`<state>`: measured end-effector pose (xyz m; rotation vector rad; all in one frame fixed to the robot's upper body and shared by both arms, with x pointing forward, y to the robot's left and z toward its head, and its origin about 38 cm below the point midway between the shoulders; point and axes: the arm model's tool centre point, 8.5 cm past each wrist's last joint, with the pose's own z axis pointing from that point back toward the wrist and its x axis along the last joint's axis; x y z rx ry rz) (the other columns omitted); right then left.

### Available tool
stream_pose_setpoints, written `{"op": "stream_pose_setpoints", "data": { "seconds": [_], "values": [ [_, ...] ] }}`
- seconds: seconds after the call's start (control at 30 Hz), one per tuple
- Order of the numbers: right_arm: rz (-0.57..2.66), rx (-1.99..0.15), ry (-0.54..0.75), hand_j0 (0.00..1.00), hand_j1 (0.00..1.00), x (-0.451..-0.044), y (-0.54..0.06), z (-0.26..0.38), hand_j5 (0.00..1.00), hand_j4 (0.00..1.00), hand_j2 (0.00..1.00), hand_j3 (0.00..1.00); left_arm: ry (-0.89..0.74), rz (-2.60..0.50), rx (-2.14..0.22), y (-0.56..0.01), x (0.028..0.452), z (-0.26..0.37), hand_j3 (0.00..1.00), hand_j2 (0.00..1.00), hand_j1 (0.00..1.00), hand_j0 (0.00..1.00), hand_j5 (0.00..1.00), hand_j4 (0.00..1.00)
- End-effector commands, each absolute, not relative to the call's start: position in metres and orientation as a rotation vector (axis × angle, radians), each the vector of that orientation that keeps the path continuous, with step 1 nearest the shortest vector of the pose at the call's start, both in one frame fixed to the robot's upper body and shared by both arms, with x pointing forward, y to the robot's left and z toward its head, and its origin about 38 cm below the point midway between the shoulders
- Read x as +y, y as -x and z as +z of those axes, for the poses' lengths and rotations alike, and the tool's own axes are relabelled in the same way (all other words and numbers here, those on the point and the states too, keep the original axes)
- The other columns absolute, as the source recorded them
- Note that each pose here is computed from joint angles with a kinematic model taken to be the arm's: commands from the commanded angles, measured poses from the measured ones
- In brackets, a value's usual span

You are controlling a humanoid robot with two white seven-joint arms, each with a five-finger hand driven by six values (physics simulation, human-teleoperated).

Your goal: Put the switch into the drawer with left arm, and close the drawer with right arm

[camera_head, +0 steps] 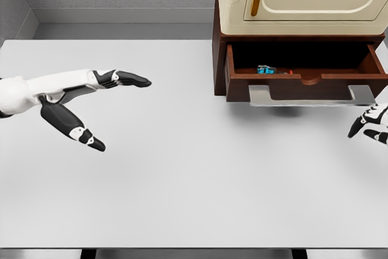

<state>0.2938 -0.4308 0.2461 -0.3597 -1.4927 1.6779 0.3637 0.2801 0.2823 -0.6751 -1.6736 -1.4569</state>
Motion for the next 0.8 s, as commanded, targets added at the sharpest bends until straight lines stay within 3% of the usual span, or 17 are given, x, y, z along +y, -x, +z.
{"op": "stream_pose_setpoints", "data": {
  "seconds": [0.0,0.77],
  "values": [
    [1.674,-1.494,0.357,0.49,0.49,-0.431,-0.294,0.247,0.49,0.49,0.49,0.49,0.66,-1.461,-1.679,-0.363,0.285,0.284,1.0,1.0,1.0,1.0,1.0,1.0],
    [1.7,-1.495,0.347,0.51,0.51,-0.426,-0.322,0.248,0.51,0.51,0.51,0.51,0.645,-1.446,-1.662,-0.361,0.292,0.283,1.0,1.0,1.0,1.0,1.0,1.0]
  ]
}}
